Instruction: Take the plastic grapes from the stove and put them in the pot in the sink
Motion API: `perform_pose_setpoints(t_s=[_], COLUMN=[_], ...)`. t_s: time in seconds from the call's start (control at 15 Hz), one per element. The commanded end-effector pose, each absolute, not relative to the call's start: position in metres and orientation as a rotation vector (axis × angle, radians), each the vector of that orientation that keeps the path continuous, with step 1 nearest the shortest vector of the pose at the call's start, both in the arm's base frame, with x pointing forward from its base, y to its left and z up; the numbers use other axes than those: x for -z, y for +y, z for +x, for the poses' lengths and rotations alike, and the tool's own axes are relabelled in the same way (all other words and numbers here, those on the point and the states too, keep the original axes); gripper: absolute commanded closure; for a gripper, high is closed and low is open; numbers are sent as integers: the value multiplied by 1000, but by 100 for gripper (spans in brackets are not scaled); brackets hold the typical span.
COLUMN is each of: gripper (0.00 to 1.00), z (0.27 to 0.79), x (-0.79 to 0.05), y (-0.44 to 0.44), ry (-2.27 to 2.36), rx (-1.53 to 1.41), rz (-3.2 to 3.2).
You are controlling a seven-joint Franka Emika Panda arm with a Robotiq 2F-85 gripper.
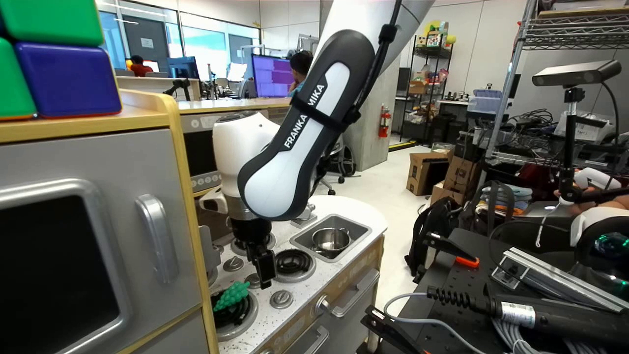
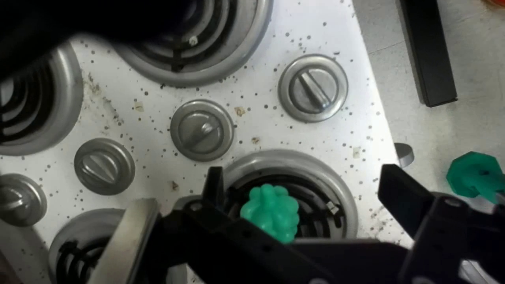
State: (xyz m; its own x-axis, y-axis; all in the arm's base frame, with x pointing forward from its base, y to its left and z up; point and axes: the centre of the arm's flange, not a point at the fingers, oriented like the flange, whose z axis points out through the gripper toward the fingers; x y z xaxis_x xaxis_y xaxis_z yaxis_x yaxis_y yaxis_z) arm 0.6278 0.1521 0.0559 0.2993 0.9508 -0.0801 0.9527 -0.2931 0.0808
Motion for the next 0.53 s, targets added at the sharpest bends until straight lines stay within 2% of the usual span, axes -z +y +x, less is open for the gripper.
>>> perform_pose_setpoints(t_s=[0.0,0.47], gripper=[0,0], z=[656,676], x=[-46,-15], y=[169,187], ry=[1850,1870], rx=[-1,120], rz=[2433,2451])
